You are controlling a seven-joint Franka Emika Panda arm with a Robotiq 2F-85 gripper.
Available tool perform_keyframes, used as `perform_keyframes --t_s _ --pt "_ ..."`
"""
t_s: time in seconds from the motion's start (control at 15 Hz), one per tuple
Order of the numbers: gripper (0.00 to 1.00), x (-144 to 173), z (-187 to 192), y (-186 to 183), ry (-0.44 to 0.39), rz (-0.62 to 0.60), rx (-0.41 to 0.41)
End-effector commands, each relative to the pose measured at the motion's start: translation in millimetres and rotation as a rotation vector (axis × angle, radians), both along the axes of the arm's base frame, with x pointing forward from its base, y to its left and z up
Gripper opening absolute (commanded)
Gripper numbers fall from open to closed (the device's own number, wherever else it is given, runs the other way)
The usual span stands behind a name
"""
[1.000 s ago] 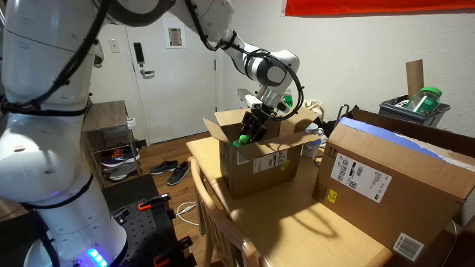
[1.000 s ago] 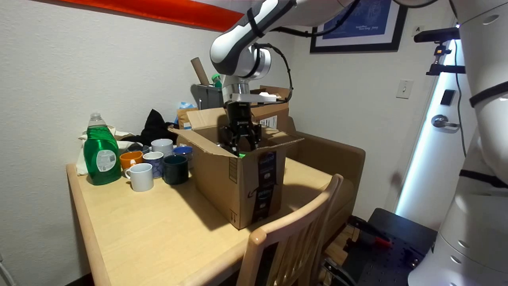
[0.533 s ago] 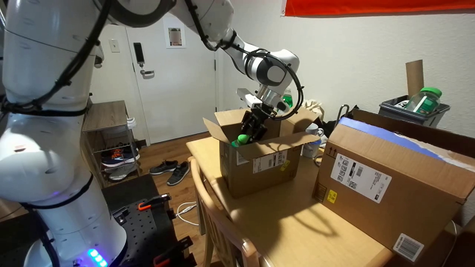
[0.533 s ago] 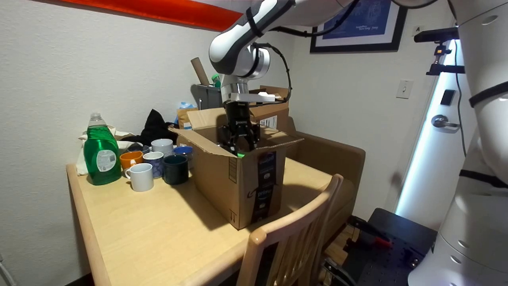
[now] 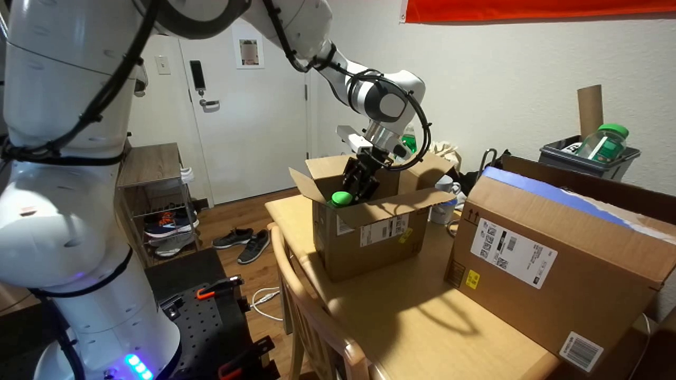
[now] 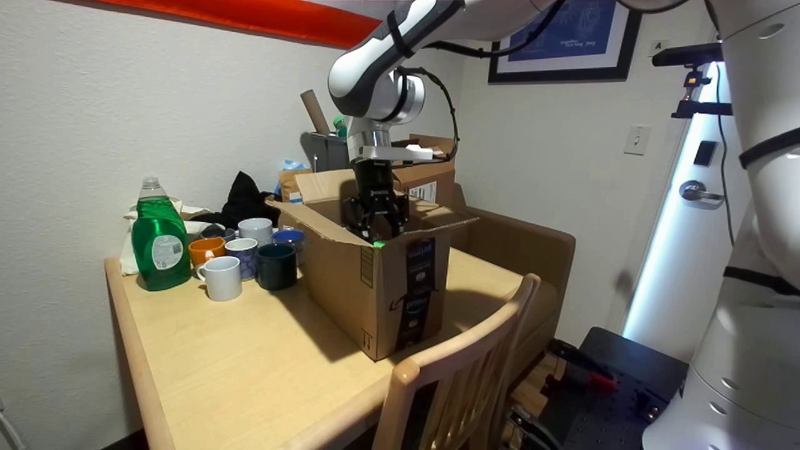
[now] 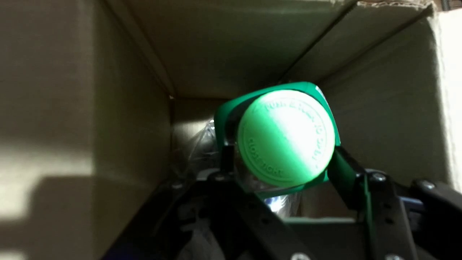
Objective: Place the green bottle in the smaller box
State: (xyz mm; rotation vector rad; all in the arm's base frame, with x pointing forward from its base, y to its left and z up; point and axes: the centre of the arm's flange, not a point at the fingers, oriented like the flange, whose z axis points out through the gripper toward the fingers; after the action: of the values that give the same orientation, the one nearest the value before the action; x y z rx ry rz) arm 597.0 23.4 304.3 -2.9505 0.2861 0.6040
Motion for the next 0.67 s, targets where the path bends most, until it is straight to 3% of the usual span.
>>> perform_keyframes --t_s 0.0,0.07,0.13,0.33,0.6 --pt "0.69 0 0 0 0.0 0.0 0.0" --pt "0.69 0 0 0 0.0 0.0 0.0" --pt "0.92 0 0 0 0.0 0.0 0.0" --pt "1.0 -5 9 4 -0.015 -0.011 -0.007" --pt "1.0 -15 25 7 -0.049 -0.018 -0.018"
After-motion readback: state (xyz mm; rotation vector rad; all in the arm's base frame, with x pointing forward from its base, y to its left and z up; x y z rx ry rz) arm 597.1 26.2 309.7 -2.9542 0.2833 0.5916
